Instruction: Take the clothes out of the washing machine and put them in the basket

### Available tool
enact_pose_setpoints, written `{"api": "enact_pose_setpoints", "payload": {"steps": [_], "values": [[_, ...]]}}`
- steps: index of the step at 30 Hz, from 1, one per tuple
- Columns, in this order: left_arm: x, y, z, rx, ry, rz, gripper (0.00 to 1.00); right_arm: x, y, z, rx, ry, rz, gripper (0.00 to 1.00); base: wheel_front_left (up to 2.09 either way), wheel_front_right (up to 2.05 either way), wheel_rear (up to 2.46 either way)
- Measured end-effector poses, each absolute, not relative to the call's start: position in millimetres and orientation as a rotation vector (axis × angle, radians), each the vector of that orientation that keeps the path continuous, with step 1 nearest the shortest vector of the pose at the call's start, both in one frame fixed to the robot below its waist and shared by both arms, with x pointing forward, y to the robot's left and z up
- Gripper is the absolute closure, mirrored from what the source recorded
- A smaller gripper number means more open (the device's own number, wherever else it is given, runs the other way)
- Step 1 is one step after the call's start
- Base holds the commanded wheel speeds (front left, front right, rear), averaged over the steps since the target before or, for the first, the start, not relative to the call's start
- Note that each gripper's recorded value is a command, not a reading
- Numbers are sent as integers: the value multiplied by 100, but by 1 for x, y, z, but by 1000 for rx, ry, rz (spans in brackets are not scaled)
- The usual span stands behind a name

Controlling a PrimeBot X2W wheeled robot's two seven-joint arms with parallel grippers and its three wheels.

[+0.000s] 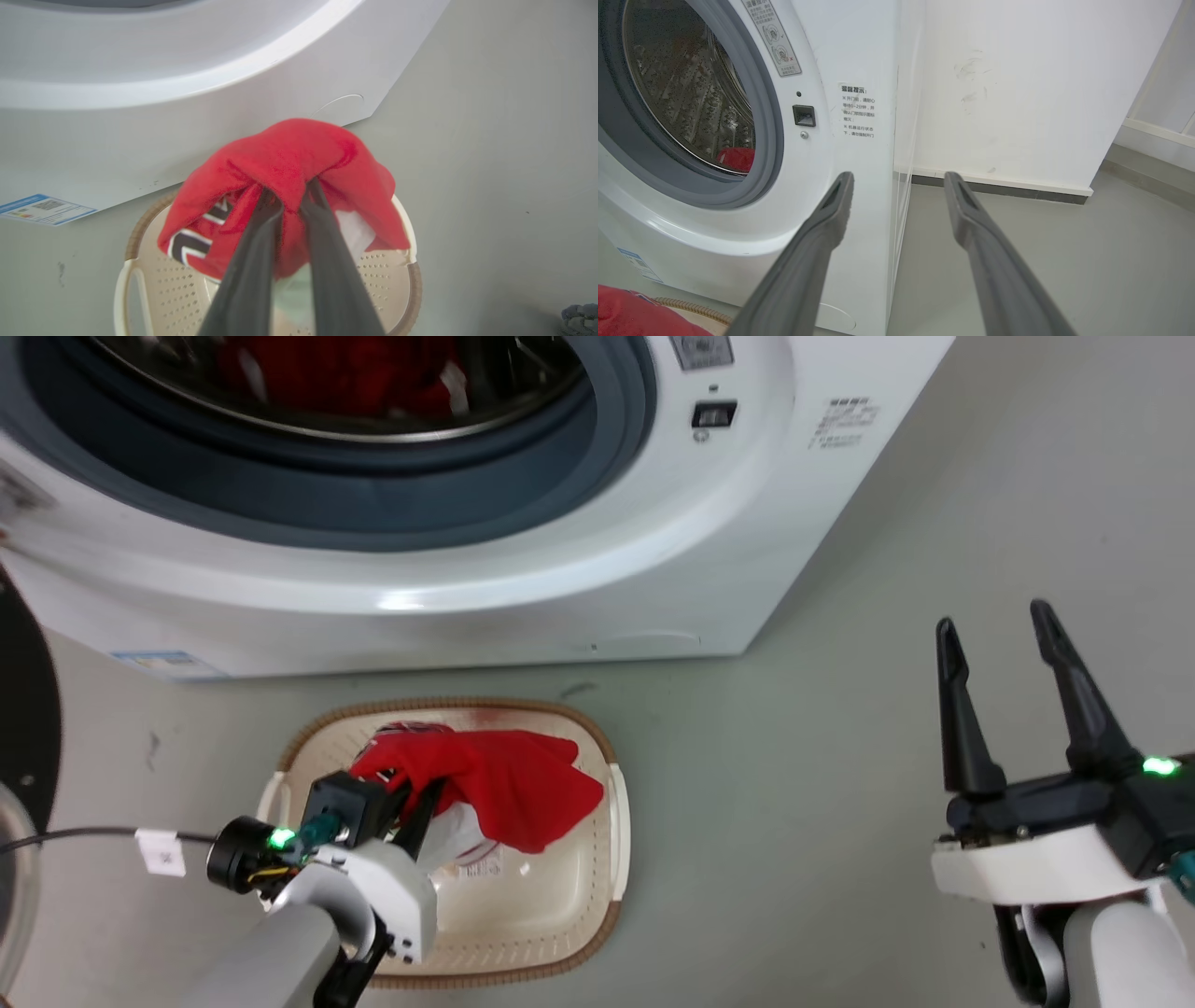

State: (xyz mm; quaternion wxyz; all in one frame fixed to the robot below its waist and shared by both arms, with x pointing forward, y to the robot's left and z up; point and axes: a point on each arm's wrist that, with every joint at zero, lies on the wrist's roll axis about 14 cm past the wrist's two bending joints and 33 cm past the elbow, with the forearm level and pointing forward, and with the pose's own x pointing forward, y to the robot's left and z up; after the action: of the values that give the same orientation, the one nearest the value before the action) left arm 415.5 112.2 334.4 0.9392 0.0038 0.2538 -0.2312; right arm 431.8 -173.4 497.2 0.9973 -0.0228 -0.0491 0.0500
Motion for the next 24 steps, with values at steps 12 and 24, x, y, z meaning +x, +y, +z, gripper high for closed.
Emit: {"api": "enact_pose_setpoints", "payload": {"steps": [12, 24], "values": [[417, 111, 203, 45, 878, -476, 100, 473, -189, 442, -63, -6, 65, 0, 0, 0, 0], [368, 115, 126, 79, 1198, -473, 100, 486, -200, 393, -74, 85, 46, 0, 0, 0, 0]]}}
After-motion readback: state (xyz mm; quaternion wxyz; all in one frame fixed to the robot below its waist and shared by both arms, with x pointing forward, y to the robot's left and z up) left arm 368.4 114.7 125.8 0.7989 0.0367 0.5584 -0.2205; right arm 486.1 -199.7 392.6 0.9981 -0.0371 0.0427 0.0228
